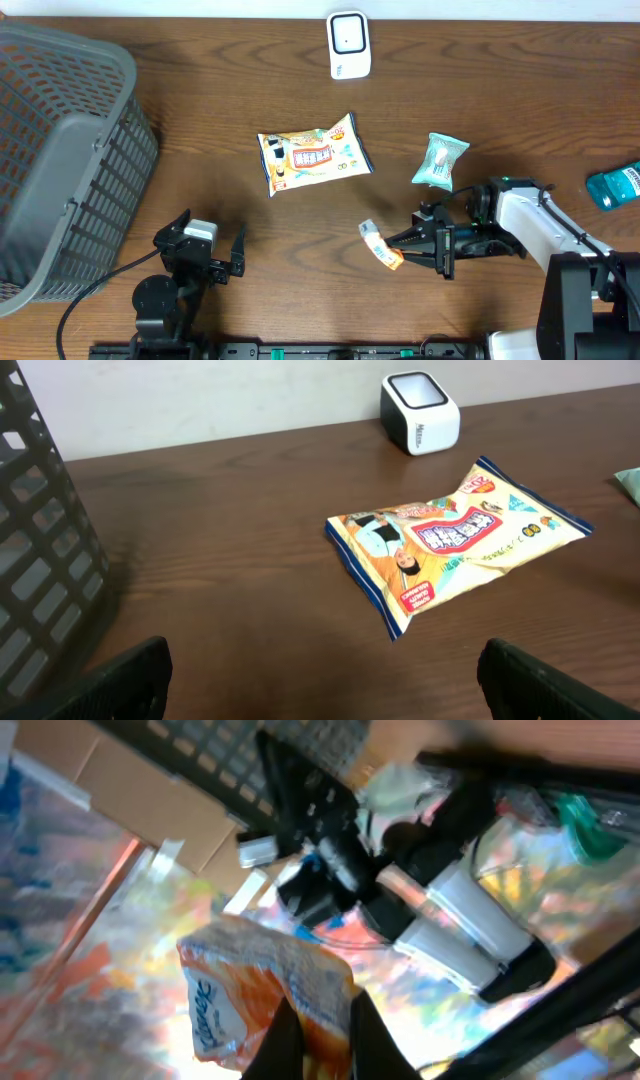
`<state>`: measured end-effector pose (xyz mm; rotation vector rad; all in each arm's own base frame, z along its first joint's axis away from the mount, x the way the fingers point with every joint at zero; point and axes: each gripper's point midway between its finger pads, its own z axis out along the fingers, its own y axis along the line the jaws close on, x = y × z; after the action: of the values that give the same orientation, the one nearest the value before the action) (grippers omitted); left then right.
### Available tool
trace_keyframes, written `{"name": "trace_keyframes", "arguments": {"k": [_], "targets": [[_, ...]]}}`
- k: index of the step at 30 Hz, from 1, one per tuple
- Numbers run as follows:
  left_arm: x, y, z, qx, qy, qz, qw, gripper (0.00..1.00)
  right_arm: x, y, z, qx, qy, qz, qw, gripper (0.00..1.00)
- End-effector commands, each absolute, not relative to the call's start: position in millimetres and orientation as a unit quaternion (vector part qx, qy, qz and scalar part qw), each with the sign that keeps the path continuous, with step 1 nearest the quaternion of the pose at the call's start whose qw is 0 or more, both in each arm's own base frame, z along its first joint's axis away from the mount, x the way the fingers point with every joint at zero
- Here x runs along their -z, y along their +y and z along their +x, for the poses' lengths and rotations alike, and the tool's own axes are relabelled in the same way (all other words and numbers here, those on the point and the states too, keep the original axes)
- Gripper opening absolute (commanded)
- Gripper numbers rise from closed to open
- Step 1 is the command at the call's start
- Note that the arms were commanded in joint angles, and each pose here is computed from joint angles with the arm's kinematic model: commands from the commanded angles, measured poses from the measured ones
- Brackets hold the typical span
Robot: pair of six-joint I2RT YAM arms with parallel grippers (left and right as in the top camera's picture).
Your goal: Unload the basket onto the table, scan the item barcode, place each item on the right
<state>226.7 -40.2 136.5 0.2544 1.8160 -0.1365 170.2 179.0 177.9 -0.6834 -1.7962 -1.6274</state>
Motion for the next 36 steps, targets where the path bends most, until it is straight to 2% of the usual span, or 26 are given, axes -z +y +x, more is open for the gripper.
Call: {"name": "trace_keyframes", "arguments": {"k": [1,6,10,15,18,20,25,36], "targets": [[-125.3,-41.1,225.1,0.059,0.794,0.118,0.594,0.98,-206.3,180.1,173.3,0.67,-0.685,-0.183,0.219,0.01],[-125.3,-41.1,225.1,0.059,0.794,0.118,0.594,0.98,-234.2,179.5,160.2,0.688,-0.7,-0.116,0.152,0.01],[-125.3,-41.1,225.1,0.059,0.794,0.118,0.594,0.98,-262.5,178.5,138.2,0.699,-0.712,-0.024,0.062,0.01],[-125.3,-41.1,225.1,0.059,0.794,0.118,0.594,0.98,-263.5,175.5,125.4,0.668,-0.731,0.119,-0.071,0.01],[-125.3,-41.1,225.1,0.059,0.794,0.118,0.594,0.98,-243.9,170.2,146.1,0.589,-0.758,0.219,-0.173,0.02],[-125.3,-41.1,225.1,0.059,0.794,0.118,0.594,0.98,-225.1,163.2,171.0,0.525,-0.798,0.221,-0.197,0.02],[-125.3,-41.1,225.1,0.059,0.794,0.118,0.594,0.98,-184.6,118.2,256.8,0.328,-0.91,0.037,-0.25,0.02],[-125.3,-41.1,225.1,0.059,0.794,0.118,0.594,0.98,-218.4,145.2,361.2,0.221,-0.857,0.063,-0.46,0.01]]}}
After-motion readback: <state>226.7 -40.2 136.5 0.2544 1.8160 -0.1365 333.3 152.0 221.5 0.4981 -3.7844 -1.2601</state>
